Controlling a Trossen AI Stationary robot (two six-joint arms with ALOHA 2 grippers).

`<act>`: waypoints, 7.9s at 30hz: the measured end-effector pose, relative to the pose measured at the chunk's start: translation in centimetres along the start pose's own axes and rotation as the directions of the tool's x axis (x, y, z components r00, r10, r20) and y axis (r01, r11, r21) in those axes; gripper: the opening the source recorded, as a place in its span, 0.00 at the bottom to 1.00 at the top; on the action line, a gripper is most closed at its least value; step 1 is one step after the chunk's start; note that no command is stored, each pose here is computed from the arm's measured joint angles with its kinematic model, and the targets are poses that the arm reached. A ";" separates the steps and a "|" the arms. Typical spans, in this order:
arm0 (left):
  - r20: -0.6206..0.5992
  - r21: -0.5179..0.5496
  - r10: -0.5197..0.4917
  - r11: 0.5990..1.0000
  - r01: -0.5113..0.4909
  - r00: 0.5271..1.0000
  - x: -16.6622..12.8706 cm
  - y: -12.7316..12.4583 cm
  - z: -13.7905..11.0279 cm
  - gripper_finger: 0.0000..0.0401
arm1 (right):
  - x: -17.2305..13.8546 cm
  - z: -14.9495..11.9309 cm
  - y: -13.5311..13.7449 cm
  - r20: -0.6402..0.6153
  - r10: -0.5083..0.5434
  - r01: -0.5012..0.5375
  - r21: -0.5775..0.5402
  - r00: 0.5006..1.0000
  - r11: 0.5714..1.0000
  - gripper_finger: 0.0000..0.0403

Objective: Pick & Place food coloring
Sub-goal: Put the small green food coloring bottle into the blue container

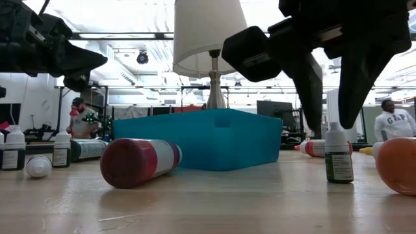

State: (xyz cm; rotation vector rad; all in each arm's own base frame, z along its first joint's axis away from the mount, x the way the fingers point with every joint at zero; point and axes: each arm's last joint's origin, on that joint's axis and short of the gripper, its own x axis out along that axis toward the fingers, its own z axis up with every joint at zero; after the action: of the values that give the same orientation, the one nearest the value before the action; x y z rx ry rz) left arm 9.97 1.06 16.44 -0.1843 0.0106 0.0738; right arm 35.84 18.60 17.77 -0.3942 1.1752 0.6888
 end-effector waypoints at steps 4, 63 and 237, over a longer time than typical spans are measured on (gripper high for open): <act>0.000 0.000 0.000 1.000 0.000 1.000 0.0 0.0 0.0 0.00 | -0.1 0.0 -0.1 -0.009 -0.033 0.033 0.030 0.999 0.999 0.30; -0.001 0.000 0.000 1.000 0.000 1.000 0.0 0.0 0.0 0.00 | -0.5 -3.9 -0.4 -0.007 -0.061 0.062 0.086 0.998 0.994 0.42; 0.000 0.000 0.000 1.000 0.000 1.000 0.0 0.0 0.0 0.00 | -3.8 -3.0 -20.6 0.043 -0.206 0.126 0.665 0.978 0.736 0.10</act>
State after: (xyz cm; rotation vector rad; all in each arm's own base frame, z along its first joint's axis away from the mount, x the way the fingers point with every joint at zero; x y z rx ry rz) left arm 9.97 1.06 16.44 -0.1843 0.0110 0.0739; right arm 46.83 0.52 18.84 0.1463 1.1755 0.0985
